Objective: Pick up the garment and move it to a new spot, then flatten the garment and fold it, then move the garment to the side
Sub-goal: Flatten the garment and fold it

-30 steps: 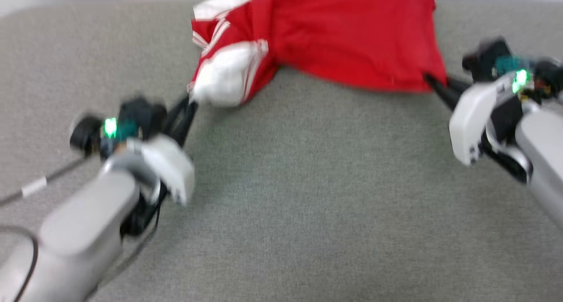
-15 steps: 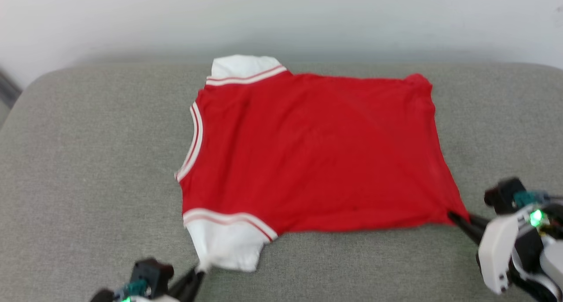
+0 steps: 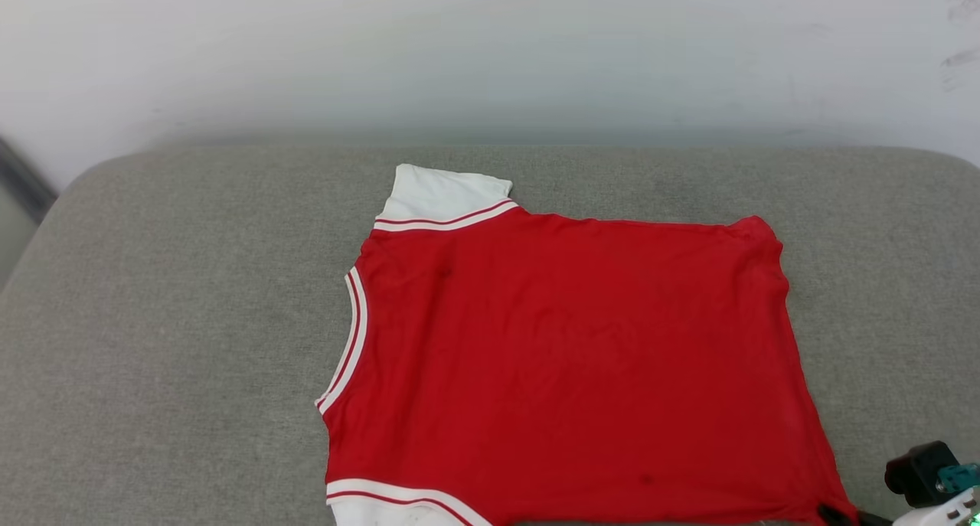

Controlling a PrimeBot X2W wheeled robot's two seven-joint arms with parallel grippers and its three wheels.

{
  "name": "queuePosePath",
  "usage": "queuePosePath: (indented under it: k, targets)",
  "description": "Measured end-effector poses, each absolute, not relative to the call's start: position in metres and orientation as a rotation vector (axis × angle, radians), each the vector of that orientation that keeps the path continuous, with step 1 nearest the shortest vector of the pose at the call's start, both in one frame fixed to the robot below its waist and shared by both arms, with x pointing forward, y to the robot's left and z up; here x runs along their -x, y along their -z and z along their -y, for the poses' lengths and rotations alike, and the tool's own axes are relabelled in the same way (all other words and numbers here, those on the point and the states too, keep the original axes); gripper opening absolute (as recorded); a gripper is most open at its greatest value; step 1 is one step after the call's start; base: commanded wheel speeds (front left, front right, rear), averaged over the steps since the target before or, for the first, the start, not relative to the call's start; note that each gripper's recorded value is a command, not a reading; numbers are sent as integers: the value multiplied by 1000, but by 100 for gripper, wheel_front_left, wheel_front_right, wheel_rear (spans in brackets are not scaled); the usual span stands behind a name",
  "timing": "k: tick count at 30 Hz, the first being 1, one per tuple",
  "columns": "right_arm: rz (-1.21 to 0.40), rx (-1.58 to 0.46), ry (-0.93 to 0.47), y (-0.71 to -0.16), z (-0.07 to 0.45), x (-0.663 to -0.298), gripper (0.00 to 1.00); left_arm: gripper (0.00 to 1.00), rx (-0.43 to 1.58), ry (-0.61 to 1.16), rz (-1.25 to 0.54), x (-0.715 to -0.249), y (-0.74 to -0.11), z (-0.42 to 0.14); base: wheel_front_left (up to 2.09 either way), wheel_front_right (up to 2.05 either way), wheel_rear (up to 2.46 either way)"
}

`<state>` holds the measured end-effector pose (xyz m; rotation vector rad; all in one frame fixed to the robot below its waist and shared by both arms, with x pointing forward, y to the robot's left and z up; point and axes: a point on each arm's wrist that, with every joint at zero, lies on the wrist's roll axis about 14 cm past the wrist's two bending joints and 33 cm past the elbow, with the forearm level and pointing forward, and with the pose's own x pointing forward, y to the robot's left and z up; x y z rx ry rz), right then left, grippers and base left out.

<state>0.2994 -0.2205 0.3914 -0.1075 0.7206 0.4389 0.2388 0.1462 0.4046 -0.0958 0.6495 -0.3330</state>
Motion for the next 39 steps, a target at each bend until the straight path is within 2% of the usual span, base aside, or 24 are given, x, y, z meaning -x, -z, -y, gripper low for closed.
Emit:
queuePosePath:
  k: [5, 13, 21, 32, 39]
  targets:
    - [-674, 109, -433, -406, 214, -315, 0, 0, 78, 364, -584, -262, -418, -141, 0, 0, 0]
    - [-573, 107, -407, -440, 210, -353, 0, 0, -53, 402, -378, -339, -463, -152, 0, 0, 0]
    - [-514, 99, -374, -460, 211, -391, 0, 0, -104, 458, -294, -409, -486, -144, 0, 0, 0]
    - [-609, 76, -343, -424, 215, -430, 0, 0, -200, 501, -353, -482, -447, -145, 0, 0, 0]
    - [-750, 87, -334, -379, 218, -439, 0, 0, -209, 505, -508, -494, -388, -152, 0, 0, 0]
